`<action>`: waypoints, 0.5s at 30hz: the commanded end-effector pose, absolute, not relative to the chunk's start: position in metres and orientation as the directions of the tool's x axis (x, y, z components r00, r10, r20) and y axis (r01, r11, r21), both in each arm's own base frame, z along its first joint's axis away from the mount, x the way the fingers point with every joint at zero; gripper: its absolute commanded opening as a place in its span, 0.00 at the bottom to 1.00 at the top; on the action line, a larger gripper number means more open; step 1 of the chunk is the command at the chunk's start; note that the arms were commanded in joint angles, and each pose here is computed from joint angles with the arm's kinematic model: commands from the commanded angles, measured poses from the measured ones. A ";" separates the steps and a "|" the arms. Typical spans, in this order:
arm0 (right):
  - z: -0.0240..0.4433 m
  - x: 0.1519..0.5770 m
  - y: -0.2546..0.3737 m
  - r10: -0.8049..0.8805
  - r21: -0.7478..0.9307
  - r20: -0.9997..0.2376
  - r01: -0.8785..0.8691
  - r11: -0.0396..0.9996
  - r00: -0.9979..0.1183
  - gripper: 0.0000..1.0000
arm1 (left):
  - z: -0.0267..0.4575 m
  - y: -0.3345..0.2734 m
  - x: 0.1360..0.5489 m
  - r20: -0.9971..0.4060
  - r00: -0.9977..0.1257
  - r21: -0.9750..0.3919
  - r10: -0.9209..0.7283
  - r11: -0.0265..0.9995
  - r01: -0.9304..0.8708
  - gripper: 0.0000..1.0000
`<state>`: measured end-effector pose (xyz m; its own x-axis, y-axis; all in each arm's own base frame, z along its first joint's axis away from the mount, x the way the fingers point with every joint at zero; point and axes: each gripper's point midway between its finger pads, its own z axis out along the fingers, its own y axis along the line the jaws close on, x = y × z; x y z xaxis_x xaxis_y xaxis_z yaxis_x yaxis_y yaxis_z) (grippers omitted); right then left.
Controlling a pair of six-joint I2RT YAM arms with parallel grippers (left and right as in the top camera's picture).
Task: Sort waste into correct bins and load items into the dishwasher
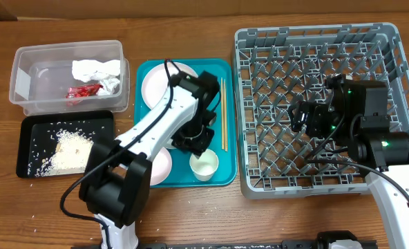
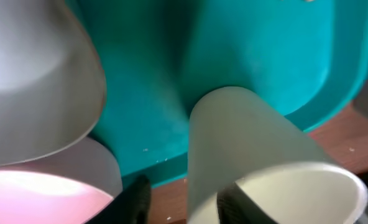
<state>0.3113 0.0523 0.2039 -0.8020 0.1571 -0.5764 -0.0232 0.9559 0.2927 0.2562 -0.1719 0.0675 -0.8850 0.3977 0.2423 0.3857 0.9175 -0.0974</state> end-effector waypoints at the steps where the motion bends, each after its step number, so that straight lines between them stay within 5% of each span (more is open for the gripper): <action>1: 0.214 0.316 0.052 0.156 0.292 -0.599 -0.033 0.956 -0.785 1.00 | 0.066 -0.171 0.254 0.238 -0.899 -0.098 0.367 0.930 0.354 0.35; 4: 0.214 0.316 0.052 0.156 0.292 -0.599 -0.033 0.956 -0.785 1.00 | 0.066 -0.172 0.256 0.230 -0.901 -0.099 0.368 0.930 0.354 0.29; 6: 0.214 0.317 0.052 0.156 0.292 -0.601 -0.034 0.956 -0.783 1.00 | 0.066 -0.173 0.257 0.225 -0.903 -0.099 0.366 0.931 0.352 0.06; 7: 0.215 0.317 0.052 0.156 0.292 -0.602 -0.034 0.956 -0.783 1.00 | 0.066 -0.173 0.258 0.221 -0.906 -0.099 0.362 0.932 0.348 0.04; 15: 0.232 0.319 0.086 0.148 0.433 -0.619 -0.177 0.884 -0.771 1.00 | 0.137 -0.205 0.295 0.078 -0.930 -0.353 0.359 0.882 0.311 0.04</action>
